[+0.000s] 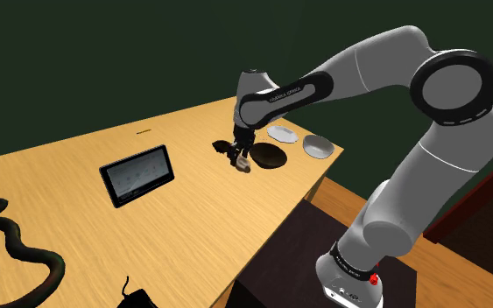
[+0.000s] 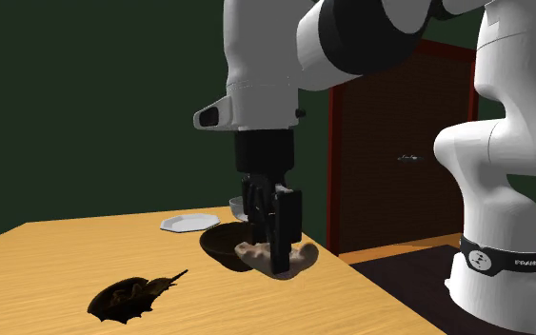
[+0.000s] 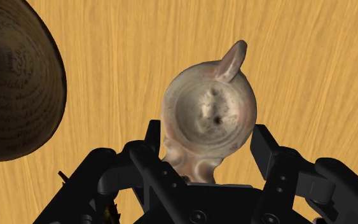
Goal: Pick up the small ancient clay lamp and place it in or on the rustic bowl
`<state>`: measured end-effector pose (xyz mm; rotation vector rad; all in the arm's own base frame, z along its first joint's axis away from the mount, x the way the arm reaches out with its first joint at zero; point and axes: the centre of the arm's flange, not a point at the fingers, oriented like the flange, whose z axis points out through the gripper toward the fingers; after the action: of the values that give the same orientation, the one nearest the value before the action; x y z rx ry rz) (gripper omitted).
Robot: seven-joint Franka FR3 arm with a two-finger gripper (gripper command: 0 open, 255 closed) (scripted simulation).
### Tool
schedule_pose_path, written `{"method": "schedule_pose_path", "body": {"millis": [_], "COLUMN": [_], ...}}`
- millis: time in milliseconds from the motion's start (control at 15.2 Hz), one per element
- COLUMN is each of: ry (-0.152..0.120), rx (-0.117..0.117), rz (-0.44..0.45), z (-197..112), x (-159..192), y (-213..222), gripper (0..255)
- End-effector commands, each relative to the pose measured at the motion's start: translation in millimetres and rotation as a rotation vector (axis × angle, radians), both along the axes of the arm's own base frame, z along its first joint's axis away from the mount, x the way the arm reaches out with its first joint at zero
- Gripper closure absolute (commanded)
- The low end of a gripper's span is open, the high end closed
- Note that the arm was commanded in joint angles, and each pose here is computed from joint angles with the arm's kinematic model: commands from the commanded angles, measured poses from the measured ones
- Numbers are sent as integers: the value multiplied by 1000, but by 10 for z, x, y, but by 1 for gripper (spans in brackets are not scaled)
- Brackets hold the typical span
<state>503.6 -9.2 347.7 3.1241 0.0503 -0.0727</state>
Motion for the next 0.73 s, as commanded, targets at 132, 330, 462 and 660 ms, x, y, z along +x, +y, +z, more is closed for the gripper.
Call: {"method": "schedule_pose_path", "body": {"millis": [132,330,462,660], "ry": [0,0,0,0], "rx": [0,0,0,0], "rz": [0,0,0,0], "z": [220,379,484,517], "x": [4,4,4,-6], "y": [2,2,2,-262], "gripper": [255,255,255,255]}}
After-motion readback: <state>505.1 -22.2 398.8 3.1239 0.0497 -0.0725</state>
